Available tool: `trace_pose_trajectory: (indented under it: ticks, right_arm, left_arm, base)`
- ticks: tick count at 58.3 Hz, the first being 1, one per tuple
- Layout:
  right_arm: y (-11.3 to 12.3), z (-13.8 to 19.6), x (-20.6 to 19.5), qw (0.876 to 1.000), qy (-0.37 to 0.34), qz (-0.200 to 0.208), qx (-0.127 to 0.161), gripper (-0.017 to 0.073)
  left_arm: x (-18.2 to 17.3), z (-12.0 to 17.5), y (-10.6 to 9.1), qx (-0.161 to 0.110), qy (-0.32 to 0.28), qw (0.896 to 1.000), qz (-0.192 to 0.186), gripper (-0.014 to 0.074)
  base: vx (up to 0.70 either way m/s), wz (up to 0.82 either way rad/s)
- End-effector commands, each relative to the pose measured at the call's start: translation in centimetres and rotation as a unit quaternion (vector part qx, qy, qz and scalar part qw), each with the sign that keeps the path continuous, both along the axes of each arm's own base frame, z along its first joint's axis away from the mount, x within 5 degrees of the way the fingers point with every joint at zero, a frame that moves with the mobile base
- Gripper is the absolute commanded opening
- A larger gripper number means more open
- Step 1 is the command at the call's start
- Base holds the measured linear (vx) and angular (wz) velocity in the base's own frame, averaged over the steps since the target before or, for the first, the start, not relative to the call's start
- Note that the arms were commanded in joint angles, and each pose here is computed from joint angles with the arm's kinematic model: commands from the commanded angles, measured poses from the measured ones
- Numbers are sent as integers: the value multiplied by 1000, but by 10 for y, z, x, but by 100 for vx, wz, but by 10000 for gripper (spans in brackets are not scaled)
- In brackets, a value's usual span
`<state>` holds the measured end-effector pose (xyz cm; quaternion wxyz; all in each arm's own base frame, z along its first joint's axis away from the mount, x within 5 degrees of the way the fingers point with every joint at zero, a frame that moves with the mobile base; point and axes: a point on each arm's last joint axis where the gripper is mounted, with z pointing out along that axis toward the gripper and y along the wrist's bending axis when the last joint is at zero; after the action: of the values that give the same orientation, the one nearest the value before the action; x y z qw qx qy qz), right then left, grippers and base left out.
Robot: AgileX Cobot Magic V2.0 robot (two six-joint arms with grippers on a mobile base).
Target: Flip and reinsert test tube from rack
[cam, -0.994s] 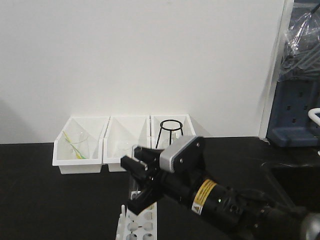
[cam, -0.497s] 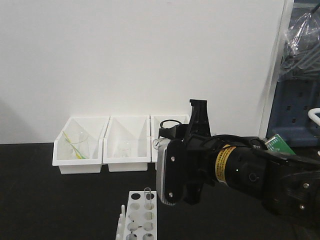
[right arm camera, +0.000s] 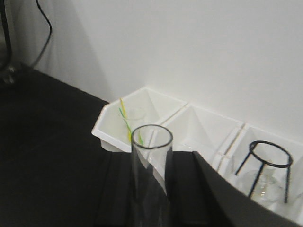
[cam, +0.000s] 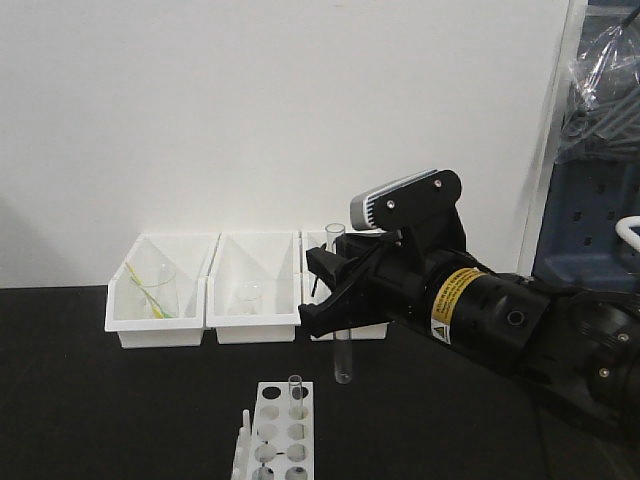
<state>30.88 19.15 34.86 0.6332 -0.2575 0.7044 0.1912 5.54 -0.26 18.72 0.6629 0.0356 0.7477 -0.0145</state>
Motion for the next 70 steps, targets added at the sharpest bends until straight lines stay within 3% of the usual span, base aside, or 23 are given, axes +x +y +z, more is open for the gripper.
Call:
trace_pose_trajectory:
  ticks: [1,11,15,19,40,70]
  right_arm:
    - [1,27,-4,997,-42,26,65,-13]
    - [9,4,-15,984,-82,113,109,-13]
    - [11,-10,-19,981,-95,134,104,-13]
    - [11,-22,-20,982,-94,138,88,-13]
    - [20,-52,-7,979,-72,147,121,-10]
    - [25,-72,1,983,-56,144,99,-10]
  left_arm:
    - [0,9,-1,-12,-46,999,-7,-7]
    - [0,9,-1,-12,-46,999,-7,-7]
    - [0,9,-1,-12,-46,999,-7,-7]
    - [0,9,-1,-12,-46,999,-7,-7]
    - [0,9,-1,-12,-46,999,-7,-7]
    - [0,9,-1,-12,-46,999,-7,-7]
  base:
    - [0,0]
    - [0,0]
    - [0,0]
    - [0,0]
    - [0,0]
    - [0,0]
